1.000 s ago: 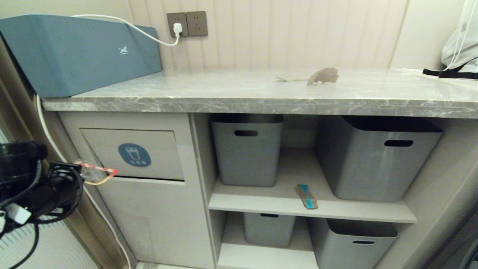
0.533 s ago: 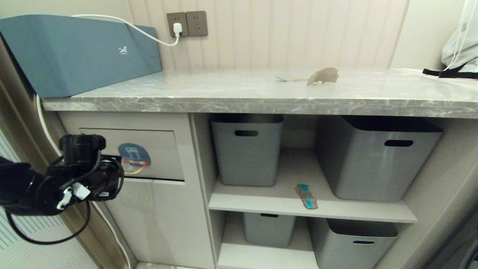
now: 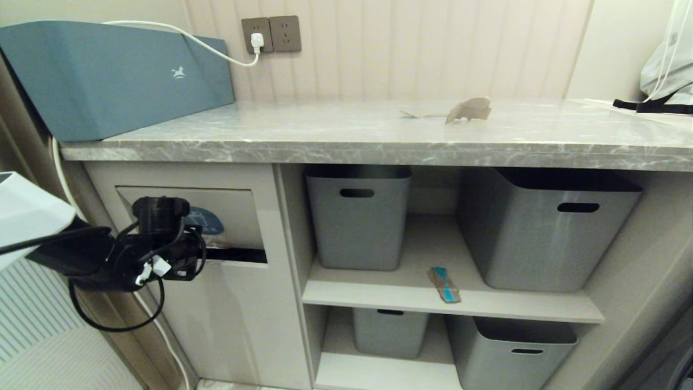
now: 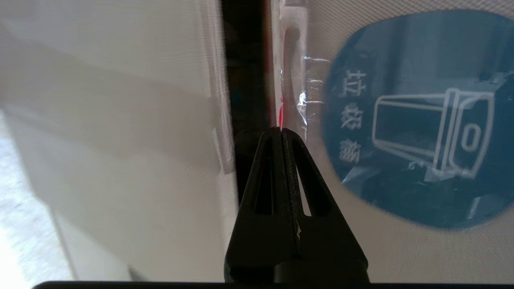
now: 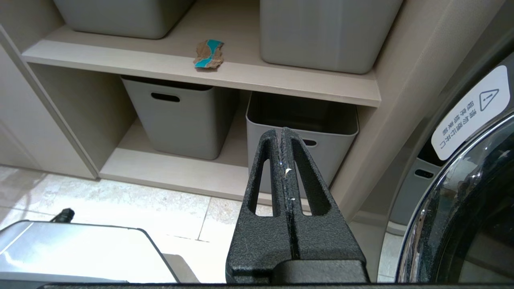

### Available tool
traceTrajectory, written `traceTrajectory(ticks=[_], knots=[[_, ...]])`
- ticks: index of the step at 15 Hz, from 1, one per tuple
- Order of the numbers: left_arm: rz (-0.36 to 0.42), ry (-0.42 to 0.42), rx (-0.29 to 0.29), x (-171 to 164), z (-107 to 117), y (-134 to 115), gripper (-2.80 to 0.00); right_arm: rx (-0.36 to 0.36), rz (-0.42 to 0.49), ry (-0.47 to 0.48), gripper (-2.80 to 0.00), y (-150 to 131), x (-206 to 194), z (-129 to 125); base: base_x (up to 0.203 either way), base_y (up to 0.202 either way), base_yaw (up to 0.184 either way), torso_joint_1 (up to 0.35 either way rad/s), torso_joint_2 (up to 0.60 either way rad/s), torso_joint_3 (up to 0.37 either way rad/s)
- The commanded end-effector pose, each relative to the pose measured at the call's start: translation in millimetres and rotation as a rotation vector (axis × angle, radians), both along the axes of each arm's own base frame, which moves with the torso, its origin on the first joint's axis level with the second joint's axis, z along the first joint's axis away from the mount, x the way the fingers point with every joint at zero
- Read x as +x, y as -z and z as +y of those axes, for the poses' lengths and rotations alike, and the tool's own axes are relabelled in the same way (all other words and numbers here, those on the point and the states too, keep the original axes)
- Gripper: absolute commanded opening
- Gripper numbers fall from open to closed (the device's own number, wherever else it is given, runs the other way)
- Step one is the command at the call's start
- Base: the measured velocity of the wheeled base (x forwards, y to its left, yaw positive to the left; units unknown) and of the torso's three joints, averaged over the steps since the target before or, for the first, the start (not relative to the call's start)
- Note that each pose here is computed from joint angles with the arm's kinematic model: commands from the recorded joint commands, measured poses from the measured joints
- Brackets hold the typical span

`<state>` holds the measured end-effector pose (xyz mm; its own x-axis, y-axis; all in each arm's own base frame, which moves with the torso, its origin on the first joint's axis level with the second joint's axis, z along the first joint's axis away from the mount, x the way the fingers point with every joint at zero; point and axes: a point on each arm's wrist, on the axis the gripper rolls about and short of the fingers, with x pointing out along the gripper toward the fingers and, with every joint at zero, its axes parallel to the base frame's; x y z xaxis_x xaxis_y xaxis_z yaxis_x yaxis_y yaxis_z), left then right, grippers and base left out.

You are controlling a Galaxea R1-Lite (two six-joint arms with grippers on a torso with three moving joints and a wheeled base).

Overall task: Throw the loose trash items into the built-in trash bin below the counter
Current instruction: Put the garbage in the trash can

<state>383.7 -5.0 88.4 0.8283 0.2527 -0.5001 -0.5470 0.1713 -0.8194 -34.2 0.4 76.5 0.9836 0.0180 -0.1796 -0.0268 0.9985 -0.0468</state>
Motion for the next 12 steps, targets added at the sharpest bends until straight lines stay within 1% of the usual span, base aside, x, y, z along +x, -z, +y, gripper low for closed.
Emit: traceTrajectory(ticks=[1, 4, 12], knots=[[0.0, -0.004, -0.006, 13, -1, 9, -2.8, -0.001, 0.002, -0.001, -2.8, 0, 0, 0, 0.0, 0.0, 0.0, 0.0, 0.0, 0.0], [-0.018, 0.001, -0.009, 27, -2, 12, -2.8, 0.0, 0.002, -0.001, -2.8, 0, 0, 0, 0.0, 0.0, 0.0, 0.0, 0.0, 0.0], [-0.077, 0.013, -0.007, 52, -5, 8, -2.8, 0.0, 0.002, 0.0, -2.8, 0, 0, 0, 0.0, 0.0, 0.0, 0.0, 0.0, 0.0]])
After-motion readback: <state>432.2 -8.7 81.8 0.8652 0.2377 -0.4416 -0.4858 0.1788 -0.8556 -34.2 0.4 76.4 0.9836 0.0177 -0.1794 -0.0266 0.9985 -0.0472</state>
